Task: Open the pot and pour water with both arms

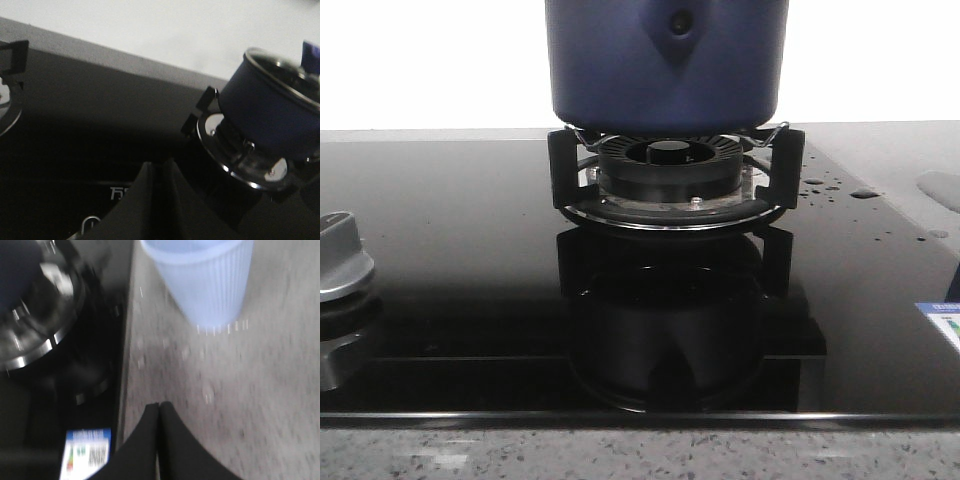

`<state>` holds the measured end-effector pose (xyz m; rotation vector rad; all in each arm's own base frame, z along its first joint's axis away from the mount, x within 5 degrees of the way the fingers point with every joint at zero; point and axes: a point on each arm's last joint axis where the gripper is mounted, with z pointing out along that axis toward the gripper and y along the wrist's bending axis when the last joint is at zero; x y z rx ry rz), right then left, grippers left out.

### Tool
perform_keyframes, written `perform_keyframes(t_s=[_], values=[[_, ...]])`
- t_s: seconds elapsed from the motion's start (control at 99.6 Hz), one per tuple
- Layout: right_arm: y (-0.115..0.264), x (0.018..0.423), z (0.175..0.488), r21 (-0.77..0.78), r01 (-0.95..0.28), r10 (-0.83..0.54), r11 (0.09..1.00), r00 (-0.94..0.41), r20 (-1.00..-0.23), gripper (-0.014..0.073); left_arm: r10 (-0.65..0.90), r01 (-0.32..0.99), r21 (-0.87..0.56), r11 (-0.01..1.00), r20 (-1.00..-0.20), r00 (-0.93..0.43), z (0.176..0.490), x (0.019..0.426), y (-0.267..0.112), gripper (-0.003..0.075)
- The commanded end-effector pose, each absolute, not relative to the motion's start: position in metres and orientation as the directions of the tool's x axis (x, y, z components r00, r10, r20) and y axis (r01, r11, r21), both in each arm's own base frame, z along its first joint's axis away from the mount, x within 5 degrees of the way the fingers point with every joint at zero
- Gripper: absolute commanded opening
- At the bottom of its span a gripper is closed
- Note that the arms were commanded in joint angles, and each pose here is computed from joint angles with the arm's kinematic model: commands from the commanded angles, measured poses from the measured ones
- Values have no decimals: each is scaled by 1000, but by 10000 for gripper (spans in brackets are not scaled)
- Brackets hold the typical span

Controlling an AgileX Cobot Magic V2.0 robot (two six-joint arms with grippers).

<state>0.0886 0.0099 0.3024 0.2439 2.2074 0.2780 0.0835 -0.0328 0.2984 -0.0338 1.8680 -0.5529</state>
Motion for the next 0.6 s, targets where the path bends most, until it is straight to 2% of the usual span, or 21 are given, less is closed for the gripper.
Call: perform_keyframes(t_s=[0.0, 0.11, 0.241, 0.351, 0.442, 0.592], values=[[10, 94, 317, 254, 57, 231, 965, -641, -732, -66, -210, 315, -345, 884, -896, -392, 321, 98, -42, -1], [18, 93, 322, 244, -52, 148, 968, -668, -729, -71, -132, 477, -354, 805, -890, -437, 333, 110, -63, -2], [30, 90, 325, 296, -175, 103, 939, -678, -728, -71, -86, 669, -421, 613, -877, -472, 346, 119, -89, -2], [37, 89, 329, 298, -286, 47, 911, -646, -762, -71, -34, 799, -383, 465, -909, -415, 356, 129, -105, -2], [40, 92, 334, 230, -373, -27, 899, -570, -821, -71, -6, 838, -331, 435, -931, -365, 361, 144, -111, -2], [40, 95, 341, 177, -403, -40, 898, -475, -879, -71, 45, 863, -269, 427, -947, -318, 366, 171, -119, -1]])
